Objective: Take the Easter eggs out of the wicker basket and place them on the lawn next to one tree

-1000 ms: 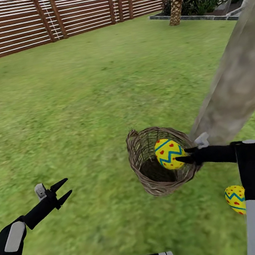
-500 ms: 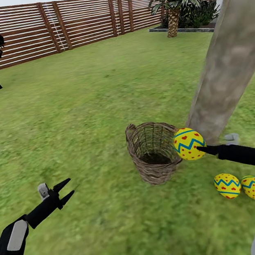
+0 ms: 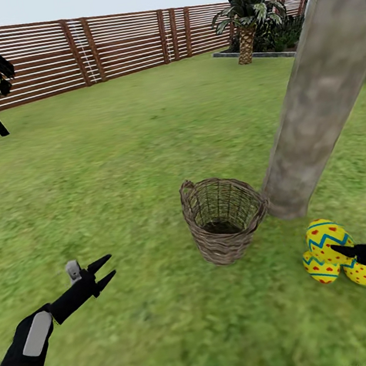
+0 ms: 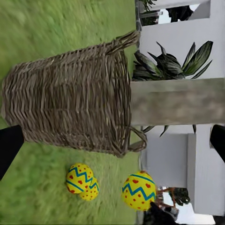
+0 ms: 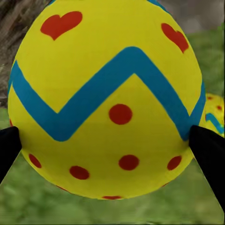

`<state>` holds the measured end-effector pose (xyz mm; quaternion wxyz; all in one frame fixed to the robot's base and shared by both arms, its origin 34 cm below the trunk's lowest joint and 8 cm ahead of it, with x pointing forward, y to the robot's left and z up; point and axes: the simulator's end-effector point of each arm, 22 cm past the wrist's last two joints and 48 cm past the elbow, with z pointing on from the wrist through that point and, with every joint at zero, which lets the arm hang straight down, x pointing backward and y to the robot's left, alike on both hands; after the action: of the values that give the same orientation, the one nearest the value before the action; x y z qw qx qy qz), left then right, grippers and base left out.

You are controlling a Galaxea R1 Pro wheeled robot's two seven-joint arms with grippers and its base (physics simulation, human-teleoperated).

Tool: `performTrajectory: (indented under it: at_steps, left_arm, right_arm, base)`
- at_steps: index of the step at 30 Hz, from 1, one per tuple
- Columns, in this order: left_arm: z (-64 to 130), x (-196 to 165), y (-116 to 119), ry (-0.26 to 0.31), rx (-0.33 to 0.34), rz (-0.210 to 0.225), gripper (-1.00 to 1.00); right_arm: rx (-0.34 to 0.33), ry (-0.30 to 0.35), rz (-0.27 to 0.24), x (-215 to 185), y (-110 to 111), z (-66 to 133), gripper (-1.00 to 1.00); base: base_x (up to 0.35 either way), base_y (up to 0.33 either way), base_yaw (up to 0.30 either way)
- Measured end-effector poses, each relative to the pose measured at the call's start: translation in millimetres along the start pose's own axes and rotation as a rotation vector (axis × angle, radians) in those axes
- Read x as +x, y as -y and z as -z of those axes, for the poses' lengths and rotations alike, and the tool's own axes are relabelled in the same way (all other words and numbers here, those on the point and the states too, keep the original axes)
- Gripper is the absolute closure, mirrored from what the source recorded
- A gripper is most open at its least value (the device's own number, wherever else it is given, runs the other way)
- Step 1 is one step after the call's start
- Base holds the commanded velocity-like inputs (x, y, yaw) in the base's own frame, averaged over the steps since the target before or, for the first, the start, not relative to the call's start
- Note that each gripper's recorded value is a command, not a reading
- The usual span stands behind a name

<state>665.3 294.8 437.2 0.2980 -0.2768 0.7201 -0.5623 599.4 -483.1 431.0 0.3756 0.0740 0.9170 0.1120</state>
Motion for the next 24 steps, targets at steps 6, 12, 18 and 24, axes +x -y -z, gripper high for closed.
performTrajectory:
  at_steps: [6,12,18,24]
  left_arm:
    - [-8.3,7,5,0.004,0.021,-0.002,-1.00]
    - [-14.0,12,9,0.000,0.035,0.003,-1.00]
    - [-14.4,9,11,0.019,0.039,-0.017,-1.00]
    - [-13.6,10,9,0.020,0.036,-0.011,-1.00]
  right_arm:
    - [0.294,-0.025,0.015,16,66,-2.5,1.00]
    - [0.486,0.026,0.115,14,106,-4.0,1.00]
    - [0.538,0.073,0.158,2,114,0.5,1.00]
    - [0.598,0.083,0.232,-17,105,-10.7,1.00]
  base:
    - [0.000,0.000,-0.252]
    - [0.000,-0.236,-0.266]
    - [0.013,-0.329,-0.267]
    - [0.189,-0.280,-0.090]
